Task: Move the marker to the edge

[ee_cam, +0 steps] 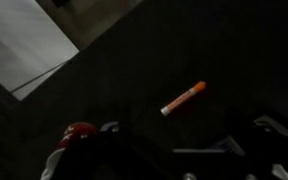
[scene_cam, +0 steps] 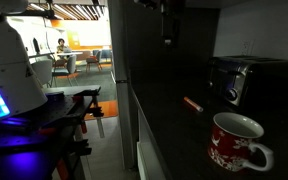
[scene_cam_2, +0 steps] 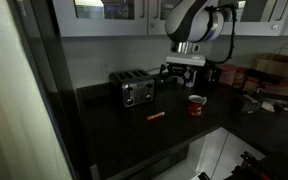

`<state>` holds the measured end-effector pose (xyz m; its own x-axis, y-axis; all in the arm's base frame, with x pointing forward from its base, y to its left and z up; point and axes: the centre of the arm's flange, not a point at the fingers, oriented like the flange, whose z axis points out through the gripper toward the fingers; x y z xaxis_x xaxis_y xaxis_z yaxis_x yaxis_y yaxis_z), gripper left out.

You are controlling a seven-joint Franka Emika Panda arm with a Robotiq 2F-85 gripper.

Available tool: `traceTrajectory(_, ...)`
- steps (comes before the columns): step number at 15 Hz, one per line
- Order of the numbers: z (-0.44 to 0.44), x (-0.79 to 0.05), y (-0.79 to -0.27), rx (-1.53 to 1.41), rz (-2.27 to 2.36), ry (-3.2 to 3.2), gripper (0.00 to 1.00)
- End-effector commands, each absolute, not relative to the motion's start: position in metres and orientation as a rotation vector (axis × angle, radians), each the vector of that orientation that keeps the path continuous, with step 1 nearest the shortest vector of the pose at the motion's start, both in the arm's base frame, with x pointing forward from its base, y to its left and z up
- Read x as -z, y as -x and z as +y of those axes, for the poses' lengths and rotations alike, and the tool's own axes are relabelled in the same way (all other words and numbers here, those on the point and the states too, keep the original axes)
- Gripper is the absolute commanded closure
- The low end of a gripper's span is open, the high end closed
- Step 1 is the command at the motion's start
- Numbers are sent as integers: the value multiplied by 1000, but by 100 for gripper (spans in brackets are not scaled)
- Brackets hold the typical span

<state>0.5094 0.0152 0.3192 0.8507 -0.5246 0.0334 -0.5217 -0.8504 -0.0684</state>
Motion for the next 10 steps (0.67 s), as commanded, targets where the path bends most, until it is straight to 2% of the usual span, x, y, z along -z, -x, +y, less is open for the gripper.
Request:
traceTrajectory(1,29,-288,-548,-9,1132,2874,0)
traceTrajectory(10,3,-204,-610,-154,1708,2443,0)
